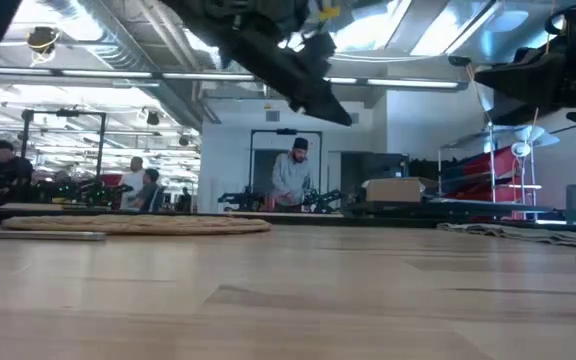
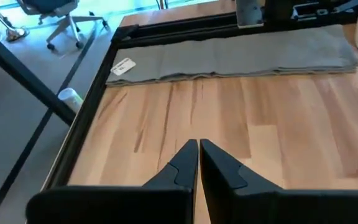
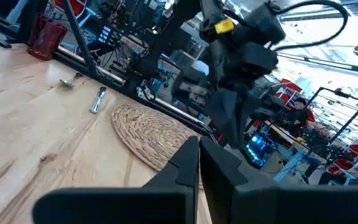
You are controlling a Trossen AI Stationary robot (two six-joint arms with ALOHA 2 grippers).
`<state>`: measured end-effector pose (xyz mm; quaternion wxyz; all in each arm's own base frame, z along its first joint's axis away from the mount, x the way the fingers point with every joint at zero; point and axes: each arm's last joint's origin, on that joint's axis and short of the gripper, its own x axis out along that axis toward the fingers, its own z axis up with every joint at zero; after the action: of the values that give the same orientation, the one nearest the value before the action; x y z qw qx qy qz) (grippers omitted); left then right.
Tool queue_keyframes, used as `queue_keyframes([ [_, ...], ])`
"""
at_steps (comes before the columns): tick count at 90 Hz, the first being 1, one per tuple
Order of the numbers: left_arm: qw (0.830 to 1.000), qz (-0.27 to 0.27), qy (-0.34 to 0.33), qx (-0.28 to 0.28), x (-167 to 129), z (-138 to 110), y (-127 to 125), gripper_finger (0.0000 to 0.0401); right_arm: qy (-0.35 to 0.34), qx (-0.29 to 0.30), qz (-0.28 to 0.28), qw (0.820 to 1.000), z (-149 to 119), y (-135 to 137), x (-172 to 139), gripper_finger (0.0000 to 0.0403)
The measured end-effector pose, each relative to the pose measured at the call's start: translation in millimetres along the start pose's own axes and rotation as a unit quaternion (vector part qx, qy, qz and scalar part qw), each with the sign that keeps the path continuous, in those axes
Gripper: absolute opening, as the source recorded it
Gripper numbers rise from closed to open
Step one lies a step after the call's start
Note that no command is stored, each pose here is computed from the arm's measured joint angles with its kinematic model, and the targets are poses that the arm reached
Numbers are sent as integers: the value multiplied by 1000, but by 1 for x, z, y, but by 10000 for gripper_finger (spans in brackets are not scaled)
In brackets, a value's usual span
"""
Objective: Set table place
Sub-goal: Fold the gray table napkin
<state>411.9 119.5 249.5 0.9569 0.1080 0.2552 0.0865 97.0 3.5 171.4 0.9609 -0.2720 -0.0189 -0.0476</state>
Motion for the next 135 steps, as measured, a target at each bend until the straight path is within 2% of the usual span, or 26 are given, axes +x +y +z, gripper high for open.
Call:
queue_keyframes([
  [12,1000,-6,-18,-3,15,6,2,0,-9,-26,-11,1000,3,-3,0,0],
  [32,999,-29,-45,-2,41,16,4,0,-63,-63,-44,995,24,-15,-4,0],
  [60,998,-39,-47,-3,84,12,4,0,-85,-97,-66,989,49,-32,-11,0],
  [69,996,-69,-56,2,94,13,2,0,-46,-100,-70,991,58,-41,-12,0],
  [80,994,-83,-66,15,103,15,-1,0,48,-99,-75,991,68,-51,-10,0],
  [96,993,-92,-70,35,116,19,-11,0,185,-76,-64,978,87,-64,3,0],
  [104,992,-104,-52,46,119,15,-19,0,269,-60,-40,960,92,-67,12,0],
  [111,992,-115,-30,48,120,11,-26,0,347,-43,-11,937,95,-67,19,0],
  [122,991,-119,26,59,114,7,-33,0,464,-19,22,885,93,-64,28,0],
  [135,987,-68,107,97,89,17,-37,0,576,2,44,816,80,-54,35,0],
])
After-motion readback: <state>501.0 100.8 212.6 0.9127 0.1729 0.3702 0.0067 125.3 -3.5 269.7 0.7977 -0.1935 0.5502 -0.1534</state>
